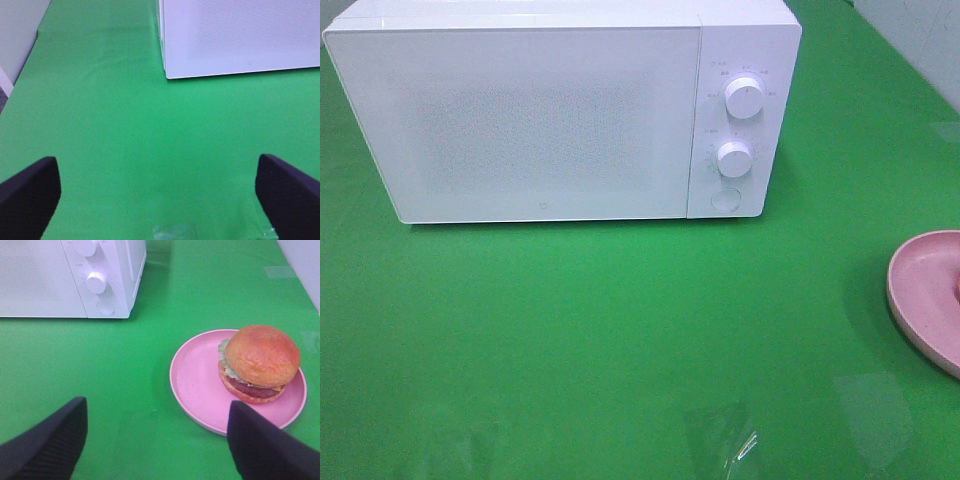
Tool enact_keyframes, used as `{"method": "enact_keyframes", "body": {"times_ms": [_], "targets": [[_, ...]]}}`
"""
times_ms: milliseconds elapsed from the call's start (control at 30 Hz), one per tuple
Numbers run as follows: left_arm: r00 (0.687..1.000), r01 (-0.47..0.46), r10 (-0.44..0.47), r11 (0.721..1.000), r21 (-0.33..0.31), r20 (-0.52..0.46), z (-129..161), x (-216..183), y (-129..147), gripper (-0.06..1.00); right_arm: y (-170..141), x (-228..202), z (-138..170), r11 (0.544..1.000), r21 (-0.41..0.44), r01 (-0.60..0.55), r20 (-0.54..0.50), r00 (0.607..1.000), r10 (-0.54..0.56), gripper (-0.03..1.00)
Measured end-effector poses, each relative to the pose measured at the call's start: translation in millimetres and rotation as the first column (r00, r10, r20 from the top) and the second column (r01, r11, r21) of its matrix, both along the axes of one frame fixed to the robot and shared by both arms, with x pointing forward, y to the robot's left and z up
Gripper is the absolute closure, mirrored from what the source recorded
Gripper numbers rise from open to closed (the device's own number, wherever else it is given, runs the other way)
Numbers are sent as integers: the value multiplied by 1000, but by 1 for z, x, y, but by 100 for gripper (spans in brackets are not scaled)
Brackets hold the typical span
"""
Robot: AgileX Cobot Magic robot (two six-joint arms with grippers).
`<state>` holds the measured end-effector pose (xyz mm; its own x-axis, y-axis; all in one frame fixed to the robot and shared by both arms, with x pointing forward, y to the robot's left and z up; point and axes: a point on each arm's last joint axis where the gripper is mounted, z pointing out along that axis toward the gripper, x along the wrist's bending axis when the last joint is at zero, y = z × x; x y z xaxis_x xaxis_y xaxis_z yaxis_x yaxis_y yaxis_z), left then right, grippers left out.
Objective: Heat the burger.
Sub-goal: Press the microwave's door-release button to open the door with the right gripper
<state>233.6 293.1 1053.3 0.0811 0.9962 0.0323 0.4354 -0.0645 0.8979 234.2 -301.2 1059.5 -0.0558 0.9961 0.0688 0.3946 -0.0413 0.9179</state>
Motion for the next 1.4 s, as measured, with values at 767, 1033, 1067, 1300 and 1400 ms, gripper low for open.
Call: {"method": "enact_keyframes", "body": {"times_ms": [767,1033,1067,1300,1400], "targets": [[1000,0,0,1000,0,0,0,0,0,-3,11,93,26,999,-46,-21,-261,965,9,21],[1000,0,0,1000,0,0,0,0,0,-3,15,128,19,998,-50,-27,-286,958,11,21],[1000,0,0,1000,0,0,0,0,0,-3,16,137,17,998,-49,-27,-273,962,13,21],[1000,0,0,1000,1,0,0,0,0,-3,19,163,16,999,-43,-29,-197,980,20,21],[1000,0,0,1000,1,0,0,0,0,-3,20,168,17,999,-40,-29,-170,985,21,21]]}}
